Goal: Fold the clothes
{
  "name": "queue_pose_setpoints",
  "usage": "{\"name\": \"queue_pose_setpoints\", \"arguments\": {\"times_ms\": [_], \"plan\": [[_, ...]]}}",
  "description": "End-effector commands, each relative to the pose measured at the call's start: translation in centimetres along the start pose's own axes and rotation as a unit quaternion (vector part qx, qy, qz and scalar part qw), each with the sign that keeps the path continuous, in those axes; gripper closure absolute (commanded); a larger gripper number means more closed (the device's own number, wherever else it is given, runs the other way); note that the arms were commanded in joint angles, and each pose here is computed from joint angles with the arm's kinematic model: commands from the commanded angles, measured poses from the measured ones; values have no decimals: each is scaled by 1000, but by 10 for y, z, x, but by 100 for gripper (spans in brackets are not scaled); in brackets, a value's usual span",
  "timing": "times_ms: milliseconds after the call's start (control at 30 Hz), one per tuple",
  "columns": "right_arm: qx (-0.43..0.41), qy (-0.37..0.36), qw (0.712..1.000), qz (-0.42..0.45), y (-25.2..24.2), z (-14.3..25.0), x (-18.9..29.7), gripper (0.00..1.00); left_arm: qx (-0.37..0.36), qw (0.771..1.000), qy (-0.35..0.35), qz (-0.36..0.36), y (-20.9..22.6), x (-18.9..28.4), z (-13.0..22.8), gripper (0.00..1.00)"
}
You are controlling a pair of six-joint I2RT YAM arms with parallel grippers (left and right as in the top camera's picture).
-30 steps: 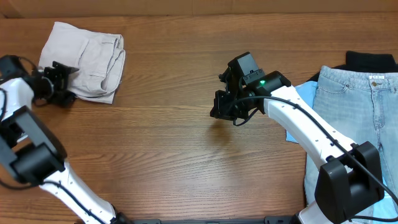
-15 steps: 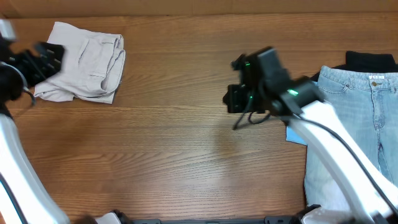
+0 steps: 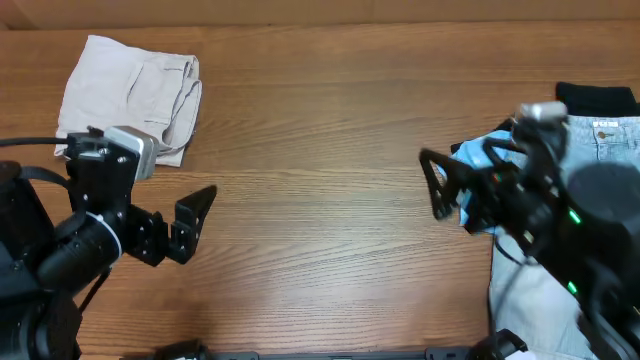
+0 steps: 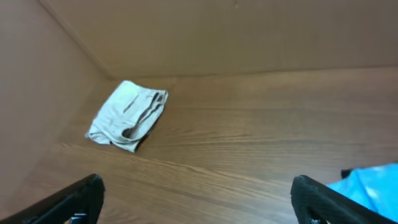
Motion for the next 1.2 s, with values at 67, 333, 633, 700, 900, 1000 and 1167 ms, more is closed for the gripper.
{"name": "queue_pose_setpoints", "arguments": {"times_ms": [67, 333, 633, 700, 900, 1000, 1167], "plan": [[3, -20, 1000, 10, -4, 1, 29, 0, -10, 1000, 8, -15, 6, -3, 0, 0], [2, 3, 1000, 14, -6, 12, 28, 0, -10, 1000, 8, -16, 6, -2, 0, 0], [2, -7, 1000, 12, -5, 7, 28, 0, -10, 1000, 8, -16, 6, -2, 0, 0], [2, -7, 1000, 12, -5, 7, 28, 0, -10, 1000, 9, -16, 7, -3, 0, 0], [2, -7, 1000, 12, -5, 7, 28, 0, -10, 1000, 9, -16, 7, -3, 0, 0], [2, -7, 1000, 12, -5, 7, 28, 0, -10, 1000, 9, -16, 7, -3, 0, 0], [2, -7, 1000, 12, -5, 7, 28, 0, -10, 1000, 9, -16, 7, -3, 0, 0]]}}
Point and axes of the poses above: each gripper's point midway between its finger pads, its own x axis back along the fingers, its own y axis along the line the jaws close on, z = x × y, the point moved 1 cm from there along x, back along the fingers, and after that the axes turned 11 degrees about x, right-handed, at the moved point
